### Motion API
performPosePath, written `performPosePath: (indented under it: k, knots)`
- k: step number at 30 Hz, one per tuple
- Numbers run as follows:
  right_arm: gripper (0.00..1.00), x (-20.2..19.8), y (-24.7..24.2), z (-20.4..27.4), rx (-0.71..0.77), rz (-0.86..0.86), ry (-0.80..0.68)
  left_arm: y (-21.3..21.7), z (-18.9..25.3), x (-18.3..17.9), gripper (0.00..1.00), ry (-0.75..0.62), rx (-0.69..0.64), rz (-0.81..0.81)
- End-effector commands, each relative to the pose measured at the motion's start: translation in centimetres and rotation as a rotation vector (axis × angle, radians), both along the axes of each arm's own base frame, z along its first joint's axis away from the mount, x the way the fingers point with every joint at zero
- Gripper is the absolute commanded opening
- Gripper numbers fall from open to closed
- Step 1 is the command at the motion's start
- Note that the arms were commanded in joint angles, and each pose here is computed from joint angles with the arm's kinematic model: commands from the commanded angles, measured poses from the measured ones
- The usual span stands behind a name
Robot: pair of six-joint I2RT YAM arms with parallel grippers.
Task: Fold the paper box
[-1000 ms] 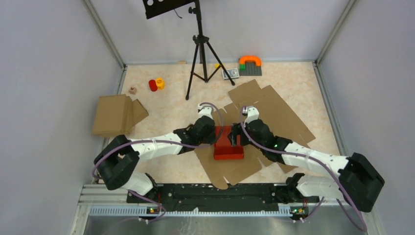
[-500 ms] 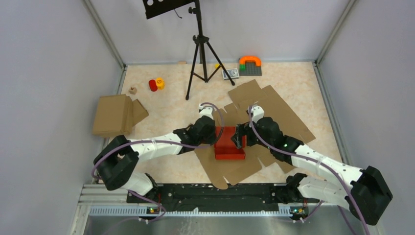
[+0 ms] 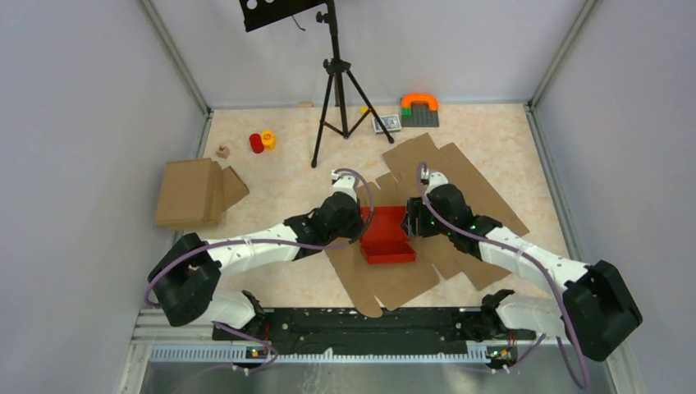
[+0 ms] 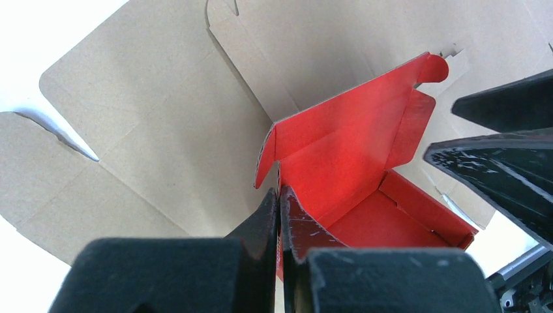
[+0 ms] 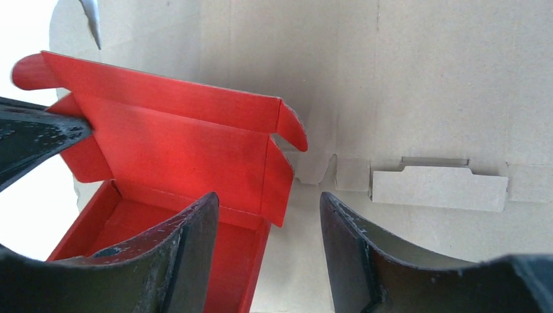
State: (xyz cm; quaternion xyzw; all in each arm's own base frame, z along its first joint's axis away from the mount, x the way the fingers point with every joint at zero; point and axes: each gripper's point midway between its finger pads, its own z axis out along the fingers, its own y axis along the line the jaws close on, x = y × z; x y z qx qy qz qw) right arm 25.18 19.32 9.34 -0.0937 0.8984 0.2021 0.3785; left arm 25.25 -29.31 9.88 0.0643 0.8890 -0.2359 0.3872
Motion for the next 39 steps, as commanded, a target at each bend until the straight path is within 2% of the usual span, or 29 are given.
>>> performPosePath:
  k: [1,3,7,10,13,14,20,27,34,39]
  knots:
    - [0.56,2.1,1.6,1.3,0.052,0.000,-0.044,-0.5,1.6,0.2,0.00,-0.051,-0.039,-0.021]
    - [0.51,2.7,1.6,1.0,0.039,-0.012,-0.054,-0.6,1.7,0.2,0.00,-0.054,-0.039,-0.021]
    - [0.48,3.4,1.9,0.4,0.021,-0.005,-0.056,-0.5,1.6,0.3,0.00,-0.055,-0.028,-0.025]
    - [0.31,3.3,2.3,0.8,0.042,0.019,-0.063,-0.4,1.4,0.2,0.00,-0.054,-0.022,-0.025]
    - [0.04,3.3,3.4,1.9,0.096,0.051,-0.083,-0.4,1.6,0.5,0.00,-0.063,-0.021,-0.019]
    - [0.00,3.2,3.6,2.3,0.110,0.057,-0.084,-0.5,2.0,0.7,0.00,-0.070,-0.023,-0.013]
    - [0.00,4.0,4.8,5.7,0.183,0.043,-0.199,-1.5,5.3,2.5,0.00,-0.134,-0.050,0.020]
    - [0.00,4.7,5.4,9.8,0.163,-0.080,-0.499,-0.5,6.9,4.7,0.00,-0.266,-0.037,0.098]
    - [0.00,5.7,6.0,8.0,0.145,-0.083,-0.625,0.8,6.7,5.4,0.00,-0.493,-0.137,0.126]
    - [0.00,5.7,6.5,5.5,0.131,-0.084,-0.614,0.3,5.2,4.9,0.03,-0.505,-0.178,0.092]
